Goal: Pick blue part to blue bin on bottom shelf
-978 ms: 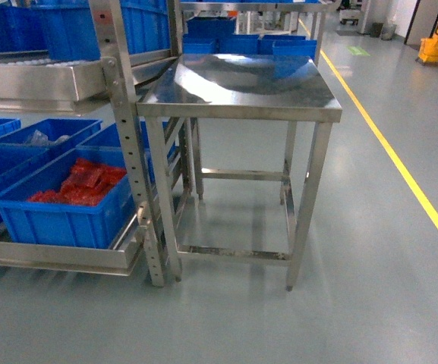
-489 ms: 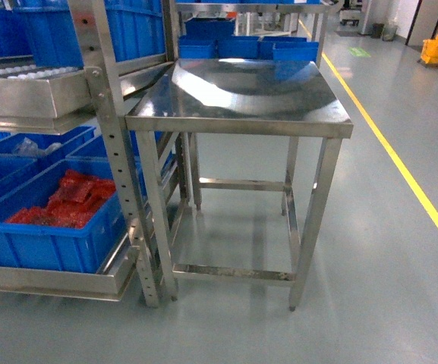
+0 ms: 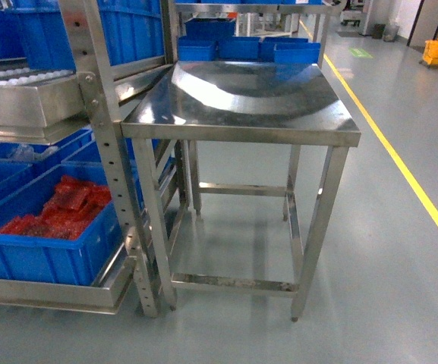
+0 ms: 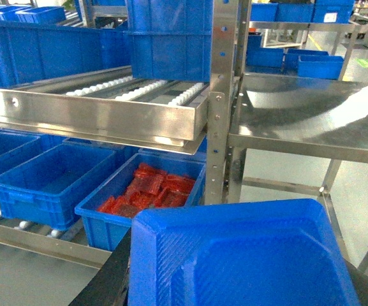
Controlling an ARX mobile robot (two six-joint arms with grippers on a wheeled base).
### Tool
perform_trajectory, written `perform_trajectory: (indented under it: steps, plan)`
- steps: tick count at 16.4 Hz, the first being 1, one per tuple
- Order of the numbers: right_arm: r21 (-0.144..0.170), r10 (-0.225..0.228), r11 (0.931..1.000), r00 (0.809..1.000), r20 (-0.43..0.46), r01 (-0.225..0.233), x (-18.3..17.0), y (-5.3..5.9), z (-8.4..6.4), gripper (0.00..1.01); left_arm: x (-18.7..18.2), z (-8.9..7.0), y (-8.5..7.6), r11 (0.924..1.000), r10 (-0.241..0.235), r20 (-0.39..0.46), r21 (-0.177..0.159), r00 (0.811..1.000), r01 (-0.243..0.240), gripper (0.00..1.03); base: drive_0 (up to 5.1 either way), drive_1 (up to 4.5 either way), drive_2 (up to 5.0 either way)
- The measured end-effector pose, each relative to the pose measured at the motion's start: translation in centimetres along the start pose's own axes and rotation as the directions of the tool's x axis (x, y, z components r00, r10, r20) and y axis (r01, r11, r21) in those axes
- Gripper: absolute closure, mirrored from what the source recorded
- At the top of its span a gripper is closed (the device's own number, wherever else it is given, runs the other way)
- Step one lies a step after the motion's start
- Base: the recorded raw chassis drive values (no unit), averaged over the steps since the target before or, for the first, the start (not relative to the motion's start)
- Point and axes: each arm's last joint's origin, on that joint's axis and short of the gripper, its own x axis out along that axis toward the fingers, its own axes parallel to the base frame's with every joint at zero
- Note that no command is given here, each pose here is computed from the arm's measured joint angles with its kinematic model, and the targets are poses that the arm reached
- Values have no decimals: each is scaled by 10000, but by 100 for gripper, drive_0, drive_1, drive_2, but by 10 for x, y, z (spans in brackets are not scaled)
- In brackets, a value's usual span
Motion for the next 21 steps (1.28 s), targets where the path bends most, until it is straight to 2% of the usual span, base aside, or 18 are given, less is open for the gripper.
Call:
perform_trajectory:
  steps: [7, 20, 21]
  plan:
    - [0, 0, 10000, 10000, 11, 0, 0, 0, 0, 3, 0, 0, 0, 10000, -3, -21, 8, 10000, 3, 59, -1, 418, -420]
    - [0, 0, 10000, 10000, 4, 0, 0, 0, 0, 3, 1, -1, 0, 10000, -2, -60, 24, 10000, 2, 59, 0, 0, 0]
    - [0, -11, 10000, 10000, -4, 11, 0, 0, 0, 3, 1, -1, 0, 10000, -13, -64, 25, 10000, 13, 59, -469, 249, 249]
